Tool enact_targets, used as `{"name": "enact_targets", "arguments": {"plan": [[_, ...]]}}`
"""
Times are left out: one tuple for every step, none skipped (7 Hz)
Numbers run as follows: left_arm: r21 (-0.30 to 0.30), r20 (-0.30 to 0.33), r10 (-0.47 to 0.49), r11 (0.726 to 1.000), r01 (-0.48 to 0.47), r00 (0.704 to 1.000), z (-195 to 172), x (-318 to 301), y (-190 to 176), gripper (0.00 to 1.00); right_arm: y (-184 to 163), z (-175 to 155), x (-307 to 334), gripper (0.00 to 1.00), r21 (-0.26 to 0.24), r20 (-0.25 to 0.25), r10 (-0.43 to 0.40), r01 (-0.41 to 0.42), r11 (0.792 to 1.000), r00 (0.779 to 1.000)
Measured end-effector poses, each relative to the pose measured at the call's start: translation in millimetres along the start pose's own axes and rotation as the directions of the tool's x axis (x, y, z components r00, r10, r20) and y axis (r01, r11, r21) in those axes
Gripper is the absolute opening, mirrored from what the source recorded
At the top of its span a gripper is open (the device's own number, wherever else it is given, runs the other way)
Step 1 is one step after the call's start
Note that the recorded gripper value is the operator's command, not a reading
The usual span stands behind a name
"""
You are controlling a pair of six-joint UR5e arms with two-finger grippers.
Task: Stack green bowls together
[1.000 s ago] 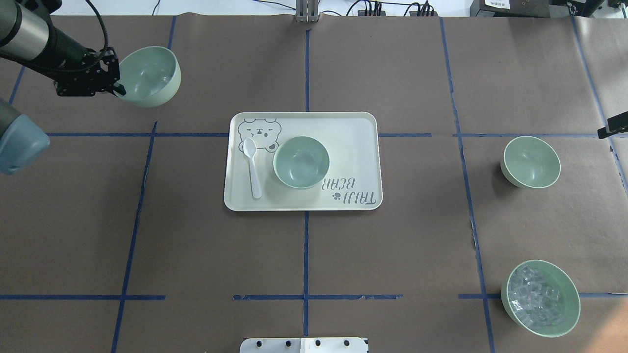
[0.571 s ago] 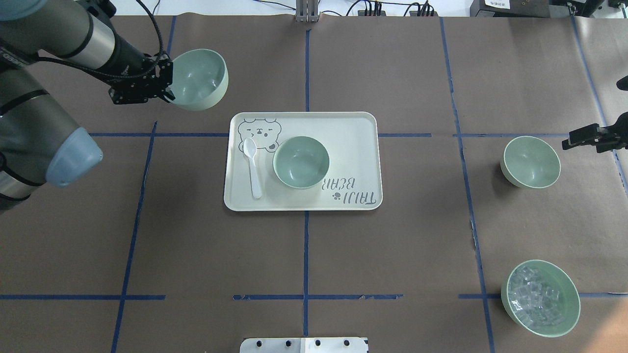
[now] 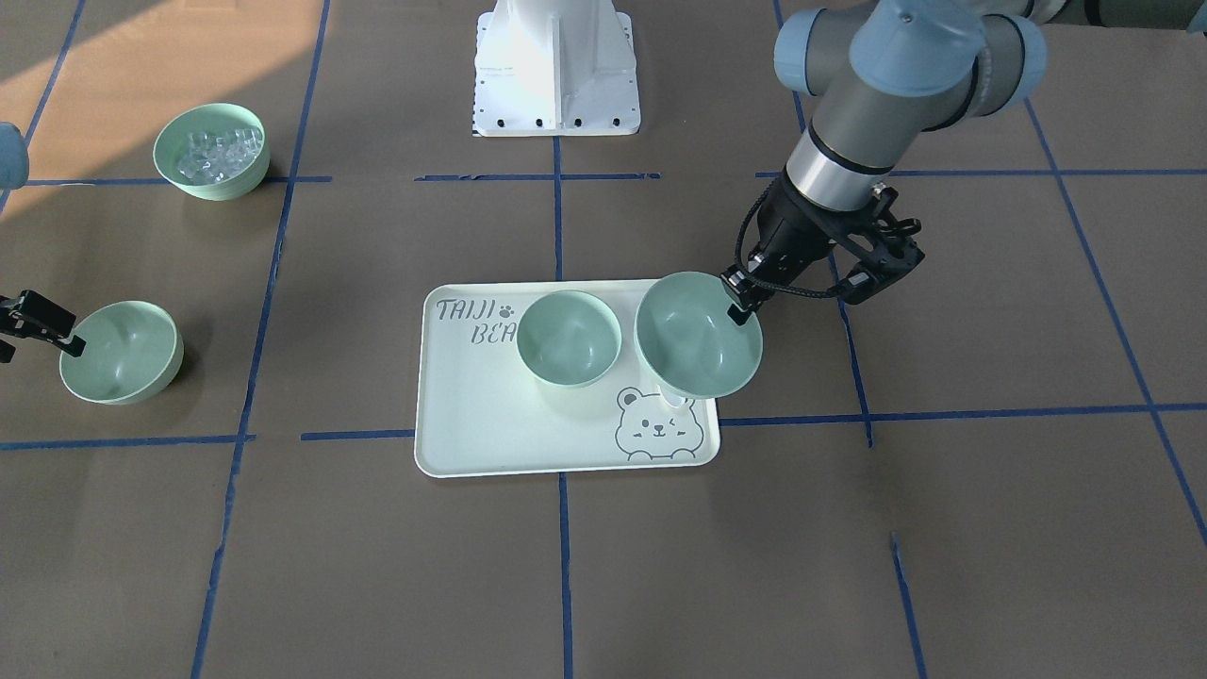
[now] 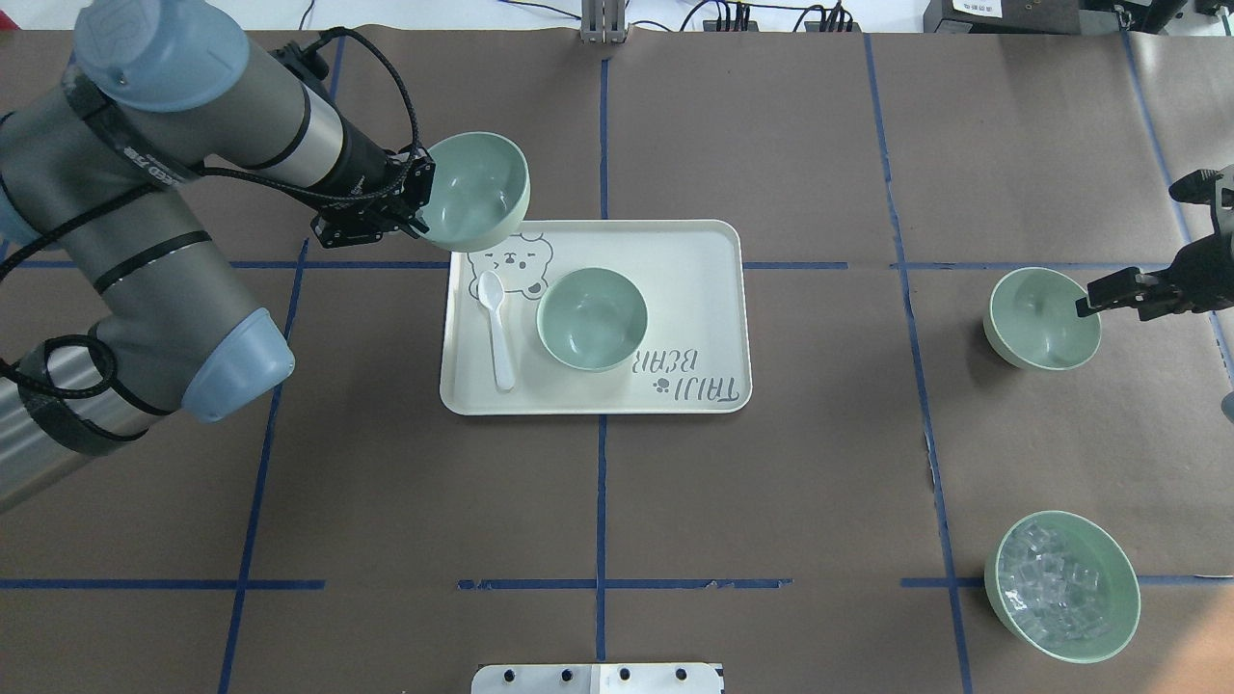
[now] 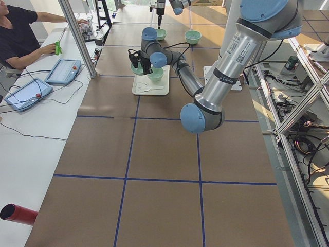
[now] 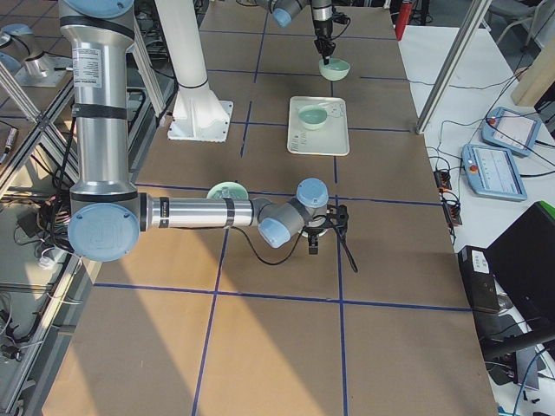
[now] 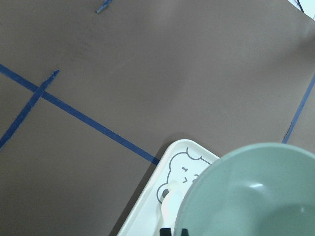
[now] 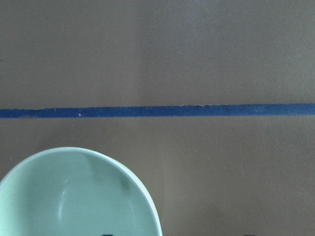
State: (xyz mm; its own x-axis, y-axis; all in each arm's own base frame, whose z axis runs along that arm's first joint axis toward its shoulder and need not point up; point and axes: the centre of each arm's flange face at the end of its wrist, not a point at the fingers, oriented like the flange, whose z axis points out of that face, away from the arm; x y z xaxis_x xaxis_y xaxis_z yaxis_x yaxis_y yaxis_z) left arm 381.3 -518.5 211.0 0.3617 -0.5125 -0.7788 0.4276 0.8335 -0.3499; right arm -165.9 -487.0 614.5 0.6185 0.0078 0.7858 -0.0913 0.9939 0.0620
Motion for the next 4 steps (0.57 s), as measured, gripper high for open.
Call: {"name": "enact_targets", "arguments": {"plan": [[0.001, 0.0, 0.0, 1.0, 0.0, 1.0, 4, 3, 7, 0.0, 2, 4, -3, 0.38, -0.01, 0.0, -0.006, 0.006, 1.0, 1.0], [0.004, 0.0, 0.001, 1.0, -0.001, 1.0, 7, 5, 11, 0.0, 4, 8, -5, 0.1, -0.018, 0.001, -0.01, 0.01, 1.0, 1.0], [0.006, -0.001, 0.002, 1.0, -0.002, 1.0, 10, 7, 17, 0.0, 6, 10, -7, 0.0, -0.024, 0.003, -0.014, 0.014, 1.0, 1.0], [0.005, 0.0, 0.003, 1.0, -0.003, 1.0, 13, 8, 23, 0.0, 6, 11, -8, 0.0, -0.027, 0.004, -0.016, 0.016, 1.0, 1.0]]}}
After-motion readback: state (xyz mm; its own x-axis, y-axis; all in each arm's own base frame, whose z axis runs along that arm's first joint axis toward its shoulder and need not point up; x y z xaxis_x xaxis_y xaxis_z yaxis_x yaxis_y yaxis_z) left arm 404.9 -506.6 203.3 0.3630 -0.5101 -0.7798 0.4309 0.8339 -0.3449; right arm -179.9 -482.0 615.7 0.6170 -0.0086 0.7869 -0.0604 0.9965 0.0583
